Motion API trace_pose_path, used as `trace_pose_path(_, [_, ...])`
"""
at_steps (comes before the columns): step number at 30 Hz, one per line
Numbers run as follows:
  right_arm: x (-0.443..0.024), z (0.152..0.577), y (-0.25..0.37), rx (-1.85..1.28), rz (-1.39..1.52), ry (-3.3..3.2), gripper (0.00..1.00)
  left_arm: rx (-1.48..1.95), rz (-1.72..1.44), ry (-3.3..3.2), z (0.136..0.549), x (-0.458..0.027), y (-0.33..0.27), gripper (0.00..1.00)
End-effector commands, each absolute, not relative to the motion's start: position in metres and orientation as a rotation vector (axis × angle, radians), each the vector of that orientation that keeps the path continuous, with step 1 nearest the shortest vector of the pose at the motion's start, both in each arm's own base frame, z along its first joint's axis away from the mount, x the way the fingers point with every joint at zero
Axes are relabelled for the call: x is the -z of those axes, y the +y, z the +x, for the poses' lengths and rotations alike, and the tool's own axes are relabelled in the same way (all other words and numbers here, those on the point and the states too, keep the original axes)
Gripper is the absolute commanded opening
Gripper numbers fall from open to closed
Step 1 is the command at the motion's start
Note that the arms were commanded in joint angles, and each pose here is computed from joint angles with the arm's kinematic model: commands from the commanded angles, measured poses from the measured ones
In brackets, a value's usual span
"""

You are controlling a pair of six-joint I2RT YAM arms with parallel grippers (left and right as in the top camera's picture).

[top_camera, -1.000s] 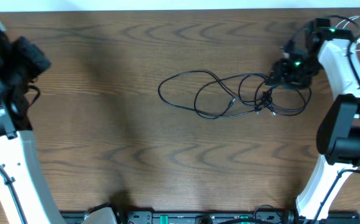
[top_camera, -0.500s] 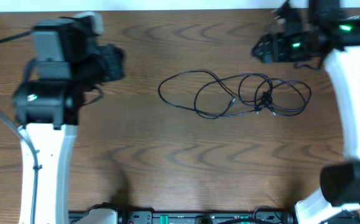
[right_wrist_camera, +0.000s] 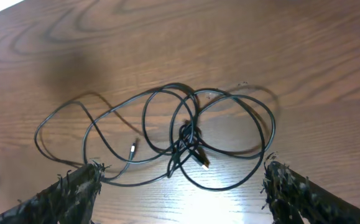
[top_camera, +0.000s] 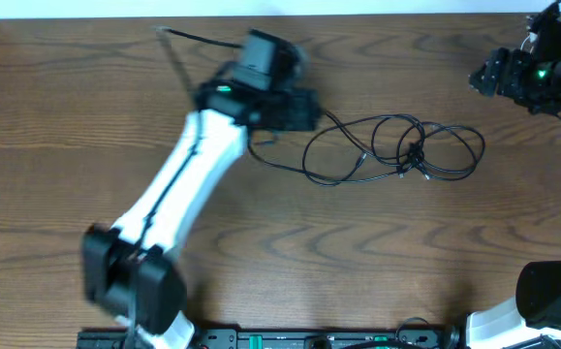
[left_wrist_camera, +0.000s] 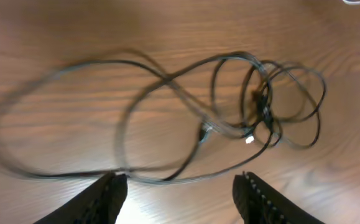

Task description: Untangle cables

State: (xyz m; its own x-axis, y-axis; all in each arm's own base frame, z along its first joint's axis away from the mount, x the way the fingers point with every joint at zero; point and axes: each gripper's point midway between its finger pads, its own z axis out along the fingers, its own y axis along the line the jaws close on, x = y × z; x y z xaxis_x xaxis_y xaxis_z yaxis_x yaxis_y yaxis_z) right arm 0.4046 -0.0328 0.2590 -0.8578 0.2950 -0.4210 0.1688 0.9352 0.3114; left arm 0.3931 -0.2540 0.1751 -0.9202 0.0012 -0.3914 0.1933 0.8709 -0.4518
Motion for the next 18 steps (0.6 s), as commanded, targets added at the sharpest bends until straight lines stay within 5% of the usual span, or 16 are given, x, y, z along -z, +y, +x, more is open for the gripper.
trace_pose_path(1, [-0.255, 0.404, -0.034, -0.368, 0.353, 2.629, 0.82, 0.776, -0.114, 2.785, 0.387, -0.13, -0.288, 0.67])
trace_pose_path(5, [-0.253, 0.404, -0.035, -0.357, 0.356, 2.633, 0.82, 0.825, -0.251, 2.812, 0.394, -0.087, -0.323, 0.77])
trace_pose_path(18, [-0.242, 0.399, -0.036, -0.338, 0.361, 2.668, 0.82, 0.854, -0.35, 2.817, 0.405, -0.036, -0.346, 0.77])
